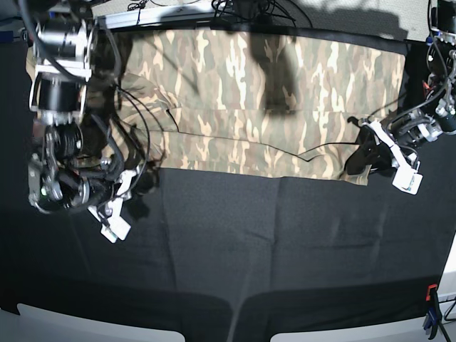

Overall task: Layout the t-shirt on the table in an organized manner, then fold the t-shirt properly
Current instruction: 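Pull the shirt's end outward with the right gripper to flatten it, then grasp both ends of the shirt strip with both grippers and straighten it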

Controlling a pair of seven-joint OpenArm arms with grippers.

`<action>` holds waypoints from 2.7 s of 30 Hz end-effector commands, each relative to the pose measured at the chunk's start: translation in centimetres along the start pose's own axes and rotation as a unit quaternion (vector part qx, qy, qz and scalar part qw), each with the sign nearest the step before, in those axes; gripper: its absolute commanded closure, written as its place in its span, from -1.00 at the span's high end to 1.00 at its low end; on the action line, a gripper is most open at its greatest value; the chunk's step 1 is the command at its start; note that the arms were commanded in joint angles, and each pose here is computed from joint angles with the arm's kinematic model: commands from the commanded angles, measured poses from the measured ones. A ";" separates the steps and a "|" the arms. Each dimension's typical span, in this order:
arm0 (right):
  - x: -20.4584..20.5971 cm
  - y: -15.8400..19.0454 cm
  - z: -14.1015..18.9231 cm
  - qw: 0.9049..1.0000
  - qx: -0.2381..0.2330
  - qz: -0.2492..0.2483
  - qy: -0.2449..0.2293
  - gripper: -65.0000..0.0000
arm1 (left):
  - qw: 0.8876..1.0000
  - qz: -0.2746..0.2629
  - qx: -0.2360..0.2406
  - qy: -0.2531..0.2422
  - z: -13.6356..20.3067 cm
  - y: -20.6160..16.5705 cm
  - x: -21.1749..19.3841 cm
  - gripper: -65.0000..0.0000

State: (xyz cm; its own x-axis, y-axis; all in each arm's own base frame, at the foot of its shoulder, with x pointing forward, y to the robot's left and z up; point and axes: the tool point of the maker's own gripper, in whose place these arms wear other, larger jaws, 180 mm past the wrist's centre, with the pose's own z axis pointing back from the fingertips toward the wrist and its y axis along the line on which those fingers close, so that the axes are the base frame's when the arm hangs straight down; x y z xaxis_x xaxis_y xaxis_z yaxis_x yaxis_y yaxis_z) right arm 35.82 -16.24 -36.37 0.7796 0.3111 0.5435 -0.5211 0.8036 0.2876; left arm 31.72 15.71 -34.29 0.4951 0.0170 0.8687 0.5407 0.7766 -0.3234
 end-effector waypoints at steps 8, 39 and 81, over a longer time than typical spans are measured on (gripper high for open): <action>-0.7 4.6 2.8 0.995 -0.017 0.094 -0.040 -1.00 | 1.000 -0.013 -0.004 -0.026 0.3 0.1 2.0 -1.00; -16.4 5.7 16.7 0.977 -0.208 0.034 0.032 -1.00 | 1.000 -0.015 -0.002 -0.019 0.5 0.3 1.9 -1.00; -23.0 0.0 18.6 0.933 -0.327 -0.071 0.130 -1.00 | 0.994 0.010 -0.010 0.105 2.8 1.0 -1.9 -1.00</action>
State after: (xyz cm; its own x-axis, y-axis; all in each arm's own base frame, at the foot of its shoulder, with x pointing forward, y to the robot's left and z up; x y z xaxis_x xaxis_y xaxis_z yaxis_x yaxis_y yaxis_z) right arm 11.17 -32.48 -34.75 0.9325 0.2122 0.2922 -0.1489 0.9631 -0.2243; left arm 28.32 17.88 -37.00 0.6792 -0.1089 0.7259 0.5205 0.7687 -0.3717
